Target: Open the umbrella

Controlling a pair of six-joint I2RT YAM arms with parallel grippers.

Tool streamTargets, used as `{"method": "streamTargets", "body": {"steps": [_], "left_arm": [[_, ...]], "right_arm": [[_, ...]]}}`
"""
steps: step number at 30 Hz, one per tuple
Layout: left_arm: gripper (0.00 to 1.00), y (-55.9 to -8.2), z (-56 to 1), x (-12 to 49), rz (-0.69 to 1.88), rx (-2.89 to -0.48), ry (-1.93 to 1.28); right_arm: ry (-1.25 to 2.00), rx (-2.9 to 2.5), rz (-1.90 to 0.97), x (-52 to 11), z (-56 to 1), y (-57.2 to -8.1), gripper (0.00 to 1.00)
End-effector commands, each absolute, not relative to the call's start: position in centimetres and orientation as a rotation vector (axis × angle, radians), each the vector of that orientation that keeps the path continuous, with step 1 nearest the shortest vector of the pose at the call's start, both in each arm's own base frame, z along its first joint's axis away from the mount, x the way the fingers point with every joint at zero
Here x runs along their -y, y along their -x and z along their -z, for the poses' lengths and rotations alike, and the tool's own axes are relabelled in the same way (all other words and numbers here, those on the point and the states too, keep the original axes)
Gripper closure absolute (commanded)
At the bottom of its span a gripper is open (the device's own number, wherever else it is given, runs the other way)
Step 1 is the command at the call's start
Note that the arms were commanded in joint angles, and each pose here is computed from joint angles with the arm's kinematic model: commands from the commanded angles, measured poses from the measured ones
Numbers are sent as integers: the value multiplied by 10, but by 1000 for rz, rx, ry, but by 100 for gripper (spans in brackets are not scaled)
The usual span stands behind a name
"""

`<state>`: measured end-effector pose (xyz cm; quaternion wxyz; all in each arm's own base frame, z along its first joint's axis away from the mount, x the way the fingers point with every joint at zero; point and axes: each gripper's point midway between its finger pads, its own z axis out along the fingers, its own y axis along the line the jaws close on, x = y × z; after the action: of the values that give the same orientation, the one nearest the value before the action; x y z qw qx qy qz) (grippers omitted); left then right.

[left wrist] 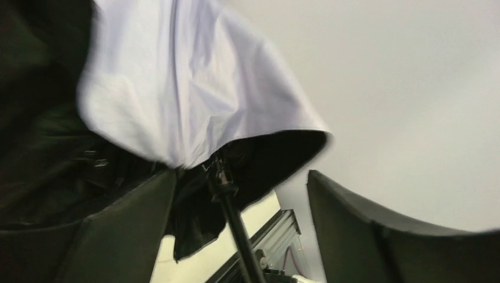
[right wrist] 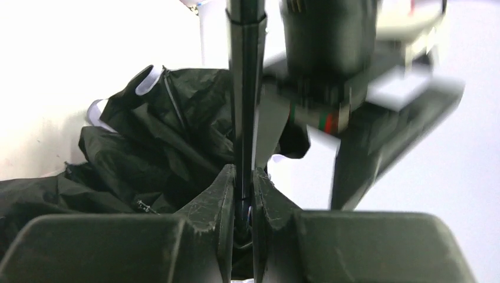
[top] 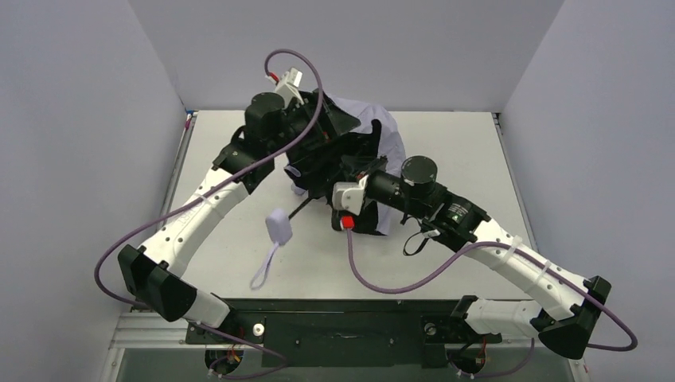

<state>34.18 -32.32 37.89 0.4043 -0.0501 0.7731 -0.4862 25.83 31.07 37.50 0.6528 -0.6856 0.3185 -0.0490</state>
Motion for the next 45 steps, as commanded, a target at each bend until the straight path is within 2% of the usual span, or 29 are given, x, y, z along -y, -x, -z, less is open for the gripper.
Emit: {"method": "streamTargets", "body": {"steps": [1,5,8,13,16,19,21,26,31,38,41,42,43,45], "left_arm": [[0,-344,-452,287,1255,-1669,-134],[3,-347,-482,271,1223,-1572,-290],[3,-354,-502,246,1195,-1491,-269],[3,-366,-525,197,1071,-1339,-220],[3,-368,-526,179,956,-1341,-209],[3,-368,-519,171,825,-1368,-279],[3,-364,-511,172,771,-1370,-363],[3,-342,-498,197,671,-1339,-631],[3,-317,-483,239,509,-1294,-933],[3,-302,-467,272,593,-1281,-1036],[3,-293,-461,281,659,-1229,-1076],[2,-292,-441,284,677,-1245,-1102],[1,-283,-449,288,693,-1172,-1118],[8,-278,-433,297,714,-1159,-1135]], "right_arm": [[1095,-815,-88,-273,-477,-258,100],[895,-923,-174,-248,-491,-273,100],[716,-962,-218,-224,-509,-287,100],[296,-978,-262,-146,-571,-319,100],[10,-956,-297,-74,-605,-336,100],[-194,-988,-509,-43,-598,-351,100],[-247,-1069,-612,-43,-563,-368,100],[-134,-1152,-721,-110,-539,-370,100],[20,-1169,-584,-151,-545,-356,100],[351,-1300,-266,-185,-501,-337,100],[444,-1374,-222,-189,-480,-330,100],[452,-1385,-219,-189,-478,-330,100],[468,-1393,-226,-190,-475,-327,100],[478,-1393,-244,-191,-470,-323,100]]}}
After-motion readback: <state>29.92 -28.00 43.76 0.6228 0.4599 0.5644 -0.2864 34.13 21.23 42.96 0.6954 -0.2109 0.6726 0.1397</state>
